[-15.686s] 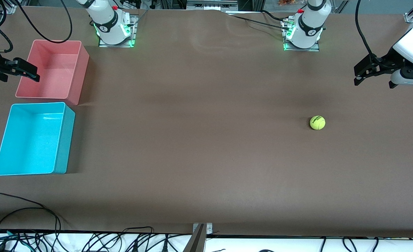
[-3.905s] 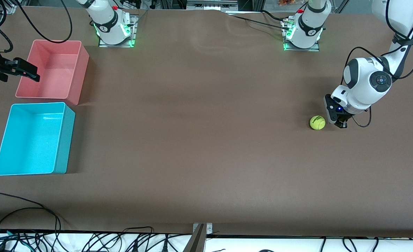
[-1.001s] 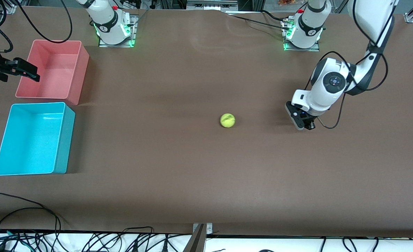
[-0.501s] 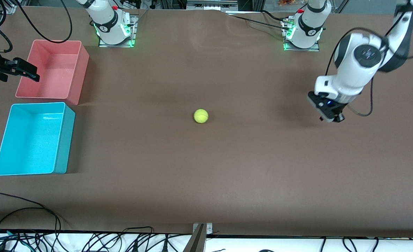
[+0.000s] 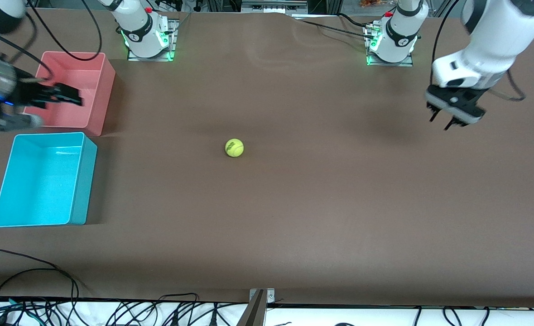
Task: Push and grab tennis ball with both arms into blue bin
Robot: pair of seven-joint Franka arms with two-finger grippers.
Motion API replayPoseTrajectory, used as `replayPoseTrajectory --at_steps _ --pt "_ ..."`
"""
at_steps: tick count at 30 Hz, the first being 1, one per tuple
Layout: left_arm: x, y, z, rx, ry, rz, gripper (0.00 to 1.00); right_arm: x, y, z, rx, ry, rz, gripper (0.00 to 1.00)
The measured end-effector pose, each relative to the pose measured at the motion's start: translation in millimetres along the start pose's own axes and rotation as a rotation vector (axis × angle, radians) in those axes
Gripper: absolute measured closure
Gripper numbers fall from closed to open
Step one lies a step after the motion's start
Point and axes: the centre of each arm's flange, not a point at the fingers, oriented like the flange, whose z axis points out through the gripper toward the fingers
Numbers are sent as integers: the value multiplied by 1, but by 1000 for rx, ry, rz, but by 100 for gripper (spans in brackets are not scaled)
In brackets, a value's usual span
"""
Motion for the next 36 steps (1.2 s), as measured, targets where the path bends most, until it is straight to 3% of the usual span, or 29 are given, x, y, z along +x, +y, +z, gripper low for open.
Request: replayPoseTrajectory --at_steps 6,11,18,23,29,36 --pt "-5 -19 -60 -4 -4 -131 48 26 -38 38 38 -54 -56 0" --pt "-10 -28 -88 -33 11 -263 36 44 -76 67 33 -51 -47 0" --pt "-16 -25 -95 -127 -23 -460 34 47 -146 108 -5 -41 2 0" --pt "-16 -21 -93 -152 -62 -592 28 45 -172 143 -20 -31 15 0" --pt "-16 -20 -99 -157 -85 -634 1 42 -185 189 -30 -15 2 0" --pt "-10 -27 -104 -170 -105 -647 0 34 -201 235 -37 26 0 0"
